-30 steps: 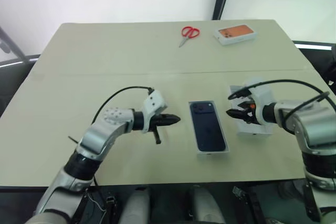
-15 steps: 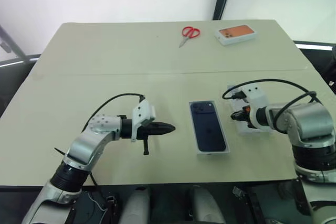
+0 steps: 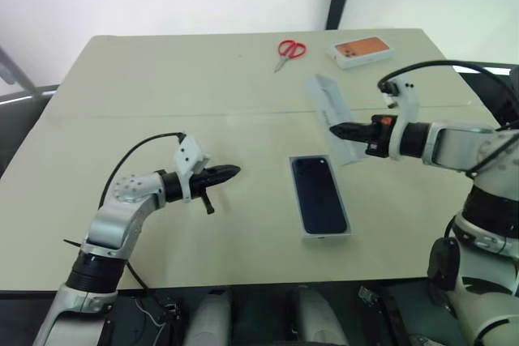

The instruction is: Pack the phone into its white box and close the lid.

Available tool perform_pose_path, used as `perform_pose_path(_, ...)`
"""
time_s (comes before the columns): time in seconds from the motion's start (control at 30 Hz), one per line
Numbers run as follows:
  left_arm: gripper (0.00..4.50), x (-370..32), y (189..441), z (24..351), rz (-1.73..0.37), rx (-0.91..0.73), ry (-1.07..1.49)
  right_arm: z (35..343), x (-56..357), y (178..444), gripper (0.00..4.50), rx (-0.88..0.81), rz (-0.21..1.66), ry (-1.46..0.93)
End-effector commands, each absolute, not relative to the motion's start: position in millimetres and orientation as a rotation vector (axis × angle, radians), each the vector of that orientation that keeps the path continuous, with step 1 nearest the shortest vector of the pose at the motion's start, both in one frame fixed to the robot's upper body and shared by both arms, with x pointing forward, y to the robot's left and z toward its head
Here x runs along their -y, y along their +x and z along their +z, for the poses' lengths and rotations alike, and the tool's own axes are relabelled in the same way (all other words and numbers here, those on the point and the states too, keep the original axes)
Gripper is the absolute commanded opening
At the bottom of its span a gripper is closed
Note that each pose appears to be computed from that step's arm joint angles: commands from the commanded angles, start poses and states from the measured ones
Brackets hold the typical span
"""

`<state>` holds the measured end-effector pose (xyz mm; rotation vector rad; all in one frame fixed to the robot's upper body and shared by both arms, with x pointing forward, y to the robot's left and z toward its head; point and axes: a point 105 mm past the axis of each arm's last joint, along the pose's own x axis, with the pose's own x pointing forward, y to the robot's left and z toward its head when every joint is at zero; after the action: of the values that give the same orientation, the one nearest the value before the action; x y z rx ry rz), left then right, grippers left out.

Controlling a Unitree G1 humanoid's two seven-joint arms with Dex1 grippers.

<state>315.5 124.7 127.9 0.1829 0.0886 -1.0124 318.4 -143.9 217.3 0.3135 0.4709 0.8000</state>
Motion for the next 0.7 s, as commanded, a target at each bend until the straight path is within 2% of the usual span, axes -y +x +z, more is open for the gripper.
perform_pose_path(0.03,0.0,-132.3,319.5,138.5,-0.978,-0.036,0.205,226.4,104.3,284.6,0.07,-0.462,1.014,0.509)
perform_pose_path(0.1,0.0,-132.3,320.9,141.1,-0.971,-0.023,0.197,214.5,89.1,274.6,0.07,-0.498,1.003,0.643)
perform_pose_path(0.27,0.0,-127.7,320.7,142.3,-0.971,-0.011,0.191,181.6,62.3,250.5,0.07,-0.542,0.926,0.795)
perform_pose_path(0.43,0.0,-109.6,317.1,141.6,-1.016,0.0,0.177,159.0,61.4,245.8,0.07,-0.607,0.759,0.883)
perform_pose_path(0.5,0.0,-103.5,317.1,141.8,-1.027,0.005,0.177,157.9,62.7,248.6,0.07,-0.608,0.706,0.907)
perform_pose_path(0.7,0.0,-93.1,318.2,142.4,-1.051,0.011,0.168,181.3,49.3,248.9,0.07,-0.54,0.729,0.945)
